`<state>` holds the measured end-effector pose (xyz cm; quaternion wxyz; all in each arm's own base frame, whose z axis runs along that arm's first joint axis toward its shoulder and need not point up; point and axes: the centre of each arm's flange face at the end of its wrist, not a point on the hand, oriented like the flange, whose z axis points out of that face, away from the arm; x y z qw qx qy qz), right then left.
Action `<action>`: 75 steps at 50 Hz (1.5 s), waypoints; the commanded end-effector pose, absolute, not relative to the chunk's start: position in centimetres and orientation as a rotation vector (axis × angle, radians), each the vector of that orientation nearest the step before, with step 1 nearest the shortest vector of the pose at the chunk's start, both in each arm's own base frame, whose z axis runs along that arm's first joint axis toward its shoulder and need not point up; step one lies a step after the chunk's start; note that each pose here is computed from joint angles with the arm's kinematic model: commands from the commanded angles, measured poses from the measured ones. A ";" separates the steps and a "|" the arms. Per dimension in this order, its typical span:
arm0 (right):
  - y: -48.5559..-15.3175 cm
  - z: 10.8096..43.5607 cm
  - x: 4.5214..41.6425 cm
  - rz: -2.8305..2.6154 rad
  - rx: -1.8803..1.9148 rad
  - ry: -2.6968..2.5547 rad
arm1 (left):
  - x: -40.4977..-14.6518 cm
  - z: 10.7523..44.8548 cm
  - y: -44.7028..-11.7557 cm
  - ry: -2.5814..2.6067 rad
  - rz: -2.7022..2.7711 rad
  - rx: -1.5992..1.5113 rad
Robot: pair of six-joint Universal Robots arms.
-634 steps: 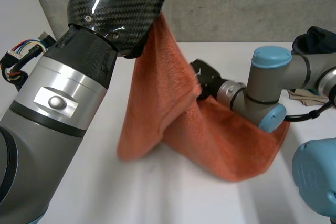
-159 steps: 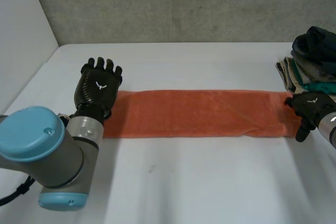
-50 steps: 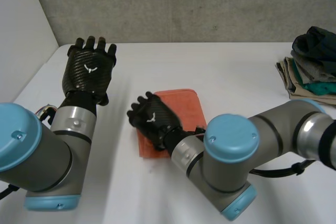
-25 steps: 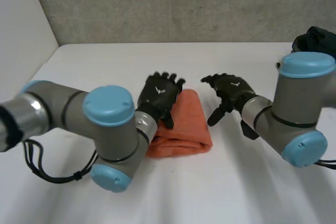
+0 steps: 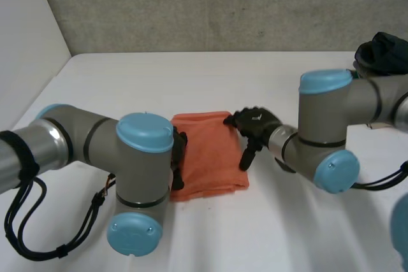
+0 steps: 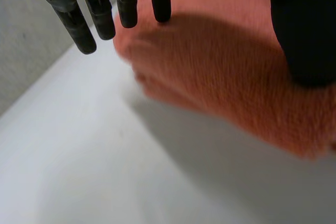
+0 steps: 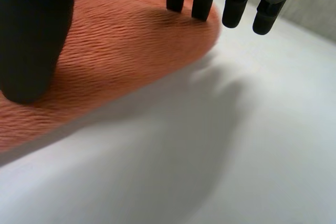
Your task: Fold the laundry.
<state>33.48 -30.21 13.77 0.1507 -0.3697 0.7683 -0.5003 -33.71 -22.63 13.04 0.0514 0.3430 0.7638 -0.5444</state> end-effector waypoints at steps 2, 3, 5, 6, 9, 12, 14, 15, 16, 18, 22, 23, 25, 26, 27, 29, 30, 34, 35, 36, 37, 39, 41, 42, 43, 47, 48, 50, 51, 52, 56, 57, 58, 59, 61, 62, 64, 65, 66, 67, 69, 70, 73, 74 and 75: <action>-28.1 19.7 32.4 -1.609 -1.067 2.109 | -34.4 20.0 -22.4 2.267 -1.950 1.045; -27.5 19.9 32.0 -1.638 -1.061 2.095 | -34.4 20.8 -22.4 2.258 -1.987 1.050; -26.3 19.6 31.9 -1.649 -1.066 2.081 | -34.2 22.7 -22.4 2.244 -2.075 1.077; -25.6 19.4 31.9 -1.652 -1.075 2.067 | -34.1 23.3 -22.4 2.238 -2.099 1.085; -22.2 17.6 32.6 -1.638 -1.142 2.006 | -33.4 24.6 -23.0 2.230 -2.163 1.128; -19.3 15.4 33.3 -1.633 -1.233 1.935 | -33.1 25.1 -23.2 2.251 -2.208 1.190; -18.4 14.5 33.5 -1.652 -1.269 1.897 | -33.1 25.2 -23.1 2.272 -2.220 1.224; -17.9 13.7 33.7 -1.682 -1.295 1.859 | -33.1 25.3 -23.1 2.284 -2.228 1.236; -17.7 13.3 33.8 -1.696 -1.305 1.842 | -33.2 25.2 -23.1 2.307 -2.240 1.254; -17.8 12.4 34.2 -1.738 -1.331 1.803 | -33.2 25.1 -23.1 2.331 -2.247 1.259; -18.5 10.7 34.4 -1.778 -1.390 1.818 | -33.0 25.0 -23.3 2.371 -2.248 1.236; -18.7 10.4 34.5 -1.786 -1.400 1.823 | -33.0 24.8 -23.4 2.383 -2.241 1.234; -19.2 9.9 34.6 -1.798 -1.404 1.844 | -33.1 24.7 -23.3 2.386 -2.236 1.235; -19.7 9.6 34.7 -1.818 -1.396 1.864 | -33.1 24.7 -23.3 2.386 -2.237 1.237; -19.9 9.5 34.8 -1.830 -1.393 1.868 | -33.1 24.6 -23.3 2.388 -2.235 1.237; -20.5 9.6 35.0 -1.860 -1.384 1.880 | -33.1 24.5 -23.3 2.389 -2.232 1.236; -20.6 9.7 35.0 -1.868 -1.381 1.879 | -33.1 24.5 -23.3 2.389 -2.232 1.236; -21.1 9.8 35.4 -1.884 -1.372 1.870 | -33.0 24.3 -23.3 2.393 -2.228 1.239; -21.2 9.6 35.4 -1.881 -1.373 1.870 | -33.0 24.3 -23.3 2.395 -2.229 1.237; -21.3 9.5 35.5 -1.881 -1.373 1.870 | -33.0 24.3 -23.3 2.396 -2.226 1.238; -21.4 9.5 35.6 -1.884 -1.372 1.870 | -33.0 24.3 -23.3 2.395 -2.229 1.239; -21.6 9.4 35.7 -1.887 -1.368 1.868 | -33.0 24.3 -23.3 2.396 -2.226 1.238; -21.9 9.5 36.0 -1.894 -1.365 1.856 | -33.0 24.2 -23.3 2.400 -2.222 1.237; -22.0 9.5 36.1 -1.896 -1.364 1.855 | -33.0 24.2 -23.3 2.403 -2.221 1.240; -22.1 9.5 36.2 -1.899 -1.361 1.853 | -33.0 24.2 -23.3 2.403 -2.221 1.240; -22.7 9.9 36.7 -1.920 -1.344 1.835 | -32.9 23.8 -23.2 2.413 -2.206 1.247; -22.9 9.9 36.9 -1.923 -1.342 1.825 | -32.9 23.8 -23.2 2.416 -2.204 1.246; -23.0 9.9 37.1 -1.925 -1.345 1.813 | -32.8 23.7 -23.1 2.417 -2.199 1.246; -23.1 10.0 37.2 -1.930 -1.343 1.805 | -32.8 23.7 -23.1 2.419 -2.199 1.244; -23.4 10.1 37.5 -1.935 -1.339 1.792 | -32.8 23.7 -23.1 2.419 -2.199 1.244; -24.0 10.7 38.1 -1.961 -1.326 1.758 | -32.8 23.6 -23.1 2.421 -2.197 1.245; -24.1 10.9 38.3 -1.966 -1.325 1.750 | -32.8 23.6 -23.1 2.422 -2.194 1.243; -24.2 11.0 38.4 -1.972 -1.322 1.743 | -32.8 23.6 -23.2 2.421 -2.197 1.243; -24.4 11.2 38.6 -1.978 -1.320 1.729 | -32.8 23.6 -23.1 2.422 -2.194 1.243; -24.6 11.3 38.8 -1.979 -1.319 1.717 | -32.8 23.6 -23.2 2.421 -2.197 1.243; -24.6 11.3 38.9 -1.978 -1.321 1.711 | -32.8 23.6 -23.2 2.421 -2.197 1.243; -24.7 11.1 39.2 -1.965 -1.332 1.693 | -32.8 23.6 -23.2 2.421 -2.197 1.242; -24.7 11.0 39.3 -1.963 -1.335 1.684 | -32.8 23.7 -23.2 2.419 -2.198 1.240; -24.7 10.9 39.4 -1.958 -1.339 1.676 | -32.7 23.6 -23.3 2.421 -2.196 1.238; -24.8 10.5 39.6 -1.947 -1.344 1.668 | -32.7 23.7 -23.3 2.419 -2.198 1.235; -24.9 10.4 39.8 -1.947 -1.343 1.661 | -32.7 23.7 -23.3 2.419 -2.197 1.233; -25.0 10.5 39.9 -1.947 -1.339 1.658 | -32.6 23.7 -23.4 2.419 -2.197 1.228; -25.4 10.9 39.9 -1.956 -1.314 1.653 | -32.5 23.8 -23.6 2.418 -2.198 1.221; -25.7 11.5 39.9 -1.969 -1.287 1.651 | -32.4 23.8 -23.6 2.417 -2.200 1.221; -25.9 12.1 39.8 -1.981 -1.272 1.647 | -32.4 24.0 -23.6 2.410 -2.208 1.216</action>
